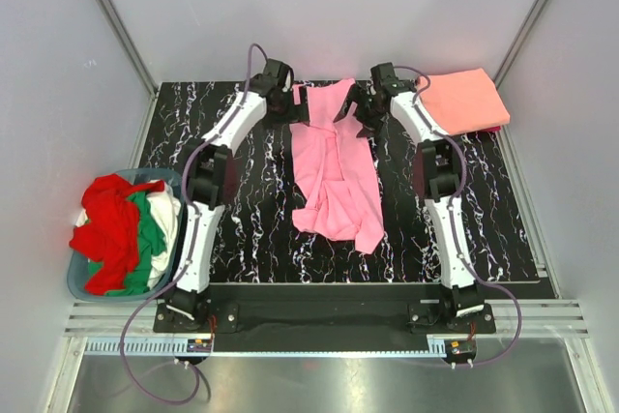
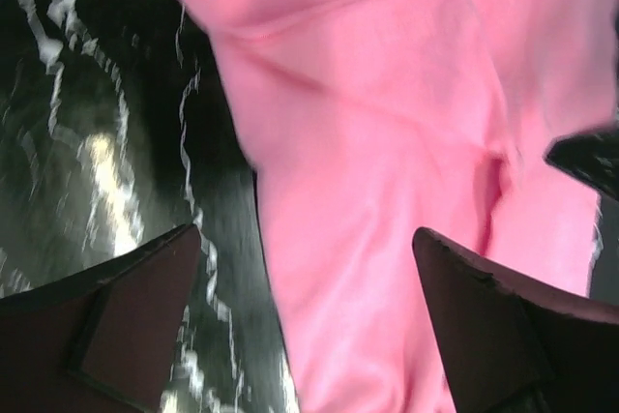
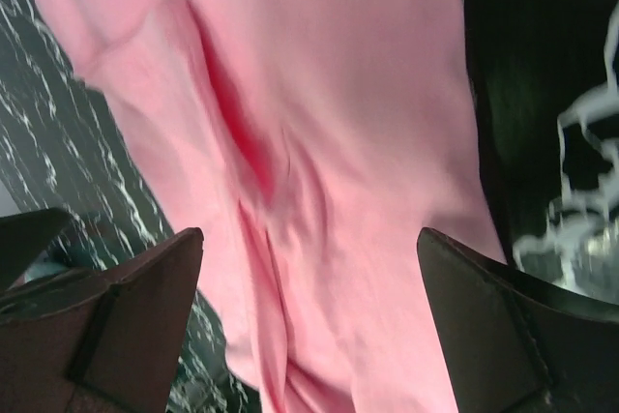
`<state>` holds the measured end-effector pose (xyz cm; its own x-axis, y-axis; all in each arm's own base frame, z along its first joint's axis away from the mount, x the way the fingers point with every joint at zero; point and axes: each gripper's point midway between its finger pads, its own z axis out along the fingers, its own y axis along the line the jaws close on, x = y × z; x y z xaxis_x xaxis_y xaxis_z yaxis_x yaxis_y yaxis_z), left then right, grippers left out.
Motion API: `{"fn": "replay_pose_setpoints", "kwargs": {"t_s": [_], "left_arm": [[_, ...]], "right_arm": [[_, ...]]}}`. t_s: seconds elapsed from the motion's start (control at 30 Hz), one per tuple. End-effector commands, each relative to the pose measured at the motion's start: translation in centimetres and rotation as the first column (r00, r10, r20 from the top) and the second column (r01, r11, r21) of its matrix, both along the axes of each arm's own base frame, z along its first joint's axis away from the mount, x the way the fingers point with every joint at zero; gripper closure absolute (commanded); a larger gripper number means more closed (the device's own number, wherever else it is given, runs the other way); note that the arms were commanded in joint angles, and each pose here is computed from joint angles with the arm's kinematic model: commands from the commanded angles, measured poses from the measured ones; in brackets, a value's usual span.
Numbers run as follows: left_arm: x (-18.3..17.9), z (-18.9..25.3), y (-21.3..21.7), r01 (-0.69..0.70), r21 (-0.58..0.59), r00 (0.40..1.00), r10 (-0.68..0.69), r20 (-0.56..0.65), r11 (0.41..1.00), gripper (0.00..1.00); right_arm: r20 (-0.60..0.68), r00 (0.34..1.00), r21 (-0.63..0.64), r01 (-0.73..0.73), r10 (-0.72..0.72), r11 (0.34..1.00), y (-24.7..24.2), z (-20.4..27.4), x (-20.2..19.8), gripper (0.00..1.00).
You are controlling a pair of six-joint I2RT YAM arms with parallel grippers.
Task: Fold and stack the t-shirts
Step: Fold the tshirt
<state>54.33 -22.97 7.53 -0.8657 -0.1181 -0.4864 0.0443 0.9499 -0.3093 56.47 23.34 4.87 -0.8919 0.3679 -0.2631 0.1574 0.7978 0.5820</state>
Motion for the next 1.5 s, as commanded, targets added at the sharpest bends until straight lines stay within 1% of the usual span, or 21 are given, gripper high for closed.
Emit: {"fn": "replay_pose_setpoints", "kwargs": {"t_s": [0.0,0.1,0.13,0.17,0.2,0.23,0.3,0.33,0.37,0.4,0.53,0.6,0.73,0.97,1.1,1.2,1.23,1.27,1.37,1.4,1.47], "left_arm": [[-2.1,12.2,-0.4,0.041,-0.051,0.977,-0.030,0.212,0.998,0.01],[-6.3,12.2,1.7,-0.018,-0.010,0.990,0.019,0.141,1.000,0.01],[-7.1,12.3,1.7,-0.019,-0.016,0.989,0.021,0.149,1.000,0.01],[-9.8,11.0,2.4,-0.017,-0.003,0.993,0.017,0.114,1.000,0.01],[-11.3,10.3,2.3,-0.018,-0.005,0.995,0.018,0.100,1.000,0.01],[-11.9,10.2,2.1,-0.017,-0.021,0.992,0.020,0.122,1.000,0.01],[-15.8,7.7,2.1,0.009,-0.019,0.997,-0.008,0.075,1.000,0.03],[-17.6,6.0,2.4,-0.004,-0.021,0.999,0.005,0.047,1.000,0.05],[-18.6,5.2,2.1,0.003,-0.031,0.999,-0.002,0.033,1.000,0.06],[-19.7,4.3,1.4,0.007,-0.048,1.000,-0.007,0.011,0.999,0.07],[-24.0,-0.2,0.3,0.019,-0.073,0.997,-0.024,-0.077,0.997,0.10],[-25.2,-1.1,-0.5,0.018,-0.078,0.995,-0.025,-0.093,0.997,0.13],[-27.0,-2.6,-0.2,-0.007,-0.063,0.994,0.000,-0.114,0.998,0.16],[-26.8,-3.0,-0.6,-0.015,-0.094,0.996,0.008,-0.084,0.995,0.24],[-26.8,-3.4,-1.6,0.007,-0.141,0.997,-0.018,-0.078,0.990,0.36],[-27.0,-3.1,-2.4,0.043,-0.162,0.997,-0.053,-0.058,0.986,0.66],[-26.8,-2.3,-2.7,0.055,-0.168,0.997,-0.061,-0.035,0.984,0.90],[-26.9,-1.7,-3.0,0.071,-0.164,0.997,-0.075,-0.015,0.984,0.97],[-26.6,1.5,-3.6,0.139,-0.136,0.989,-0.130,0.075,0.981,1.00],[-27.4,1.9,-3.4,0.193,-0.068,0.979,-0.187,0.087,0.979,1.00],[-27.4,4.8,-4.5,0.269,-0.033,0.955,-0.262,0.142,0.963,1.00]], "right_arm": [[0.245,0.969,0.004,-0.048,0.046,0.999,0.3,11.9,-0.6,0.00],[0.207,0.977,-0.052,-0.031,0.041,0.998,-1.5,12.8,-4.6,0.00],[0.201,0.979,-0.069,-0.023,0.036,0.997,-2.0,13.0,-5.7,0.00],[0.195,0.980,-0.108,-0.003,0.025,0.994,-2.7,12.7,-6.7,0.00],[0.166,0.986,-0.140,-0.009,0.033,0.990,-3.2,12.4,-9.6,0.00],[0.151,0.988,-0.175,-0.009,0.036,0.985,-3.5,12.0,-11.2,0.00],[0.157,0.987,-0.257,0.014,0.028,0.966,-4.7,12.0,-14.2,0.00],[0.075,0.996,-0.306,-0.025,0.051,0.952,-4.8,8.9,-17.5,0.00],[0.058,0.998,-0.338,-0.010,0.031,0.941,-5.3,8.0,-18.8,0.02],[0.009,0.999,-0.357,-0.033,0.039,0.934,-5.8,6.4,-21.9,0.04],[-0.055,0.998,-0.365,-0.048,0.030,0.930,-5.8,3.3,-27.9,0.13],[-0.081,0.997,-0.356,-0.033,0.004,0.934,-6.0,2.3,-30.4,0.19],[-0.084,0.996,-0.315,-0.012,-0.015,0.949,-5.6,2.0,-32.4,0.23],[-0.080,0.997,-0.305,-0.004,-0.022,0.952,-5.6,2.5,-32.9,0.23],[-0.084,0.996,-0.301,-0.002,-0.024,0.954,-5.7,2.4,-33.4,0.27],[-0.093,0.995,-0.301,-0.002,-0.027,0.954,-5.7,1.8,-34.1,0.28],[-0.099,0.995,-0.303,-0.002,-0.030,0.953,-5.8,1.6,-34.2,0.29],[-0.098,0.995,-0.302,0.000,-0.031,0.953,-5.8,1.5,-34.3,0.29],[-0.097,0.995,-0.311,0.002,-0.034,0.951,-6.2,1.4,-34.7,0.30],[-0.091,0.995,-0.312,0.003,-0.033,0.950,-6.3,1.8,-34.8,0.30],[-0.082,0.996,-0.323,0.012,-0.040,0.946,-6.7,2.0,-34.7,0.30]]}}
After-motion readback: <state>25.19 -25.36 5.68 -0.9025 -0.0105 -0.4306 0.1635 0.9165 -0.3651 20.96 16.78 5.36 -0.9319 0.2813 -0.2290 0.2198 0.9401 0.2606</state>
